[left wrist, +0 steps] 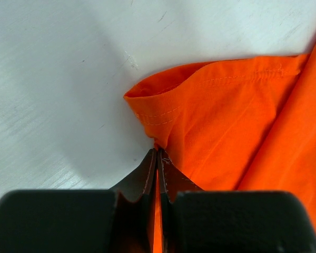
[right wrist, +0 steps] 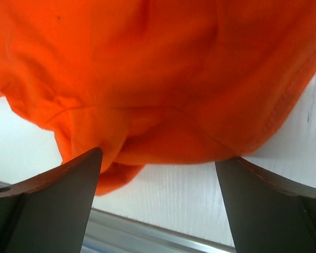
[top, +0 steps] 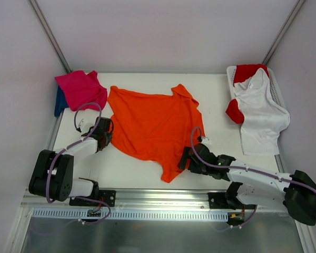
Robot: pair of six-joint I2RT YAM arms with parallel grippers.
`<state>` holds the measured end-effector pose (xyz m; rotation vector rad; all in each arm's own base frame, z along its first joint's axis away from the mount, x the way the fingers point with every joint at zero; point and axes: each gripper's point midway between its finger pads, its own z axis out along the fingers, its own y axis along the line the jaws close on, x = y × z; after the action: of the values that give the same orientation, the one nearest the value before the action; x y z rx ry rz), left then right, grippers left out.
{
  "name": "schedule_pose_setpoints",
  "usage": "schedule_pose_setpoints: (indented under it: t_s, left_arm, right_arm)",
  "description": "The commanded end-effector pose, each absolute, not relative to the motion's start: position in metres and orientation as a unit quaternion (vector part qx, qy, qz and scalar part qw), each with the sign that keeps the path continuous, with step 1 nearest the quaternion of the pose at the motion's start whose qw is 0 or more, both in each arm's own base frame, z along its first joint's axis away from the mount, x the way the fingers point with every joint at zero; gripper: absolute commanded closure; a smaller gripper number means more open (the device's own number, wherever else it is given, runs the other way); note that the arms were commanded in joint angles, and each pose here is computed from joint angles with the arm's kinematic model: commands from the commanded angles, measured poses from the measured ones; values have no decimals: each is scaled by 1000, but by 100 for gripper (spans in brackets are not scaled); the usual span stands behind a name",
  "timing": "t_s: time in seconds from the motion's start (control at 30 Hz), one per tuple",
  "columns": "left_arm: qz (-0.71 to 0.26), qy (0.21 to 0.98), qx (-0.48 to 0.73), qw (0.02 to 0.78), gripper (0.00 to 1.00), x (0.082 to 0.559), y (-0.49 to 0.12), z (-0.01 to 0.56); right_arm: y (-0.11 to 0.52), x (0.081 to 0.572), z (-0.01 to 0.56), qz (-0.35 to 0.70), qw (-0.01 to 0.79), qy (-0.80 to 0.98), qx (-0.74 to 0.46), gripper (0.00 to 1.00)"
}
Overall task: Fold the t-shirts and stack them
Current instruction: Flatten the tshirt out
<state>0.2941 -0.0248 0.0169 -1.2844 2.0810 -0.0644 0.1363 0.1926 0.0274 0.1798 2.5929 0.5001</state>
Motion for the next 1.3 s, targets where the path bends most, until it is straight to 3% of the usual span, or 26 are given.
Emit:
schedule_pose_setpoints:
  t_s: [0.0,0.27,0.37,0.4,0.5,1.03,1.07,1.1,1.17,1.27]
  left_arm:
    - [-35,799,-488,351,100,300,-25,26]
    - [-25,803,-485,346,100,297,-23,21]
    - [-24,804,-485,344,100,297,-23,20]
    - [-22,804,-485,343,100,296,-23,19]
    - [-20,802,-485,347,100,297,-21,20]
    - [-16,807,-483,340,100,296,-22,16]
    - [-16,807,-483,339,100,296,-22,15]
    - [-16,807,-484,337,100,295,-22,14]
    - [-15,808,-484,335,100,293,-22,12]
    - [-14,809,-483,335,100,292,-22,12]
  right_arm:
    - [175,137,7,118,232,964,56,7]
    - [170,142,5,107,229,966,58,8]
    - [166,141,4,110,228,966,62,14]
    - [166,141,8,117,233,963,63,44]
    - [151,139,10,101,241,962,74,99]
    - [76,154,55,1,294,949,109,100]
    - [73,158,58,-6,301,947,115,85]
    - [69,161,63,-18,300,946,123,61]
    - [61,166,70,-40,306,942,136,1]
    - [67,173,87,-35,307,941,137,1]
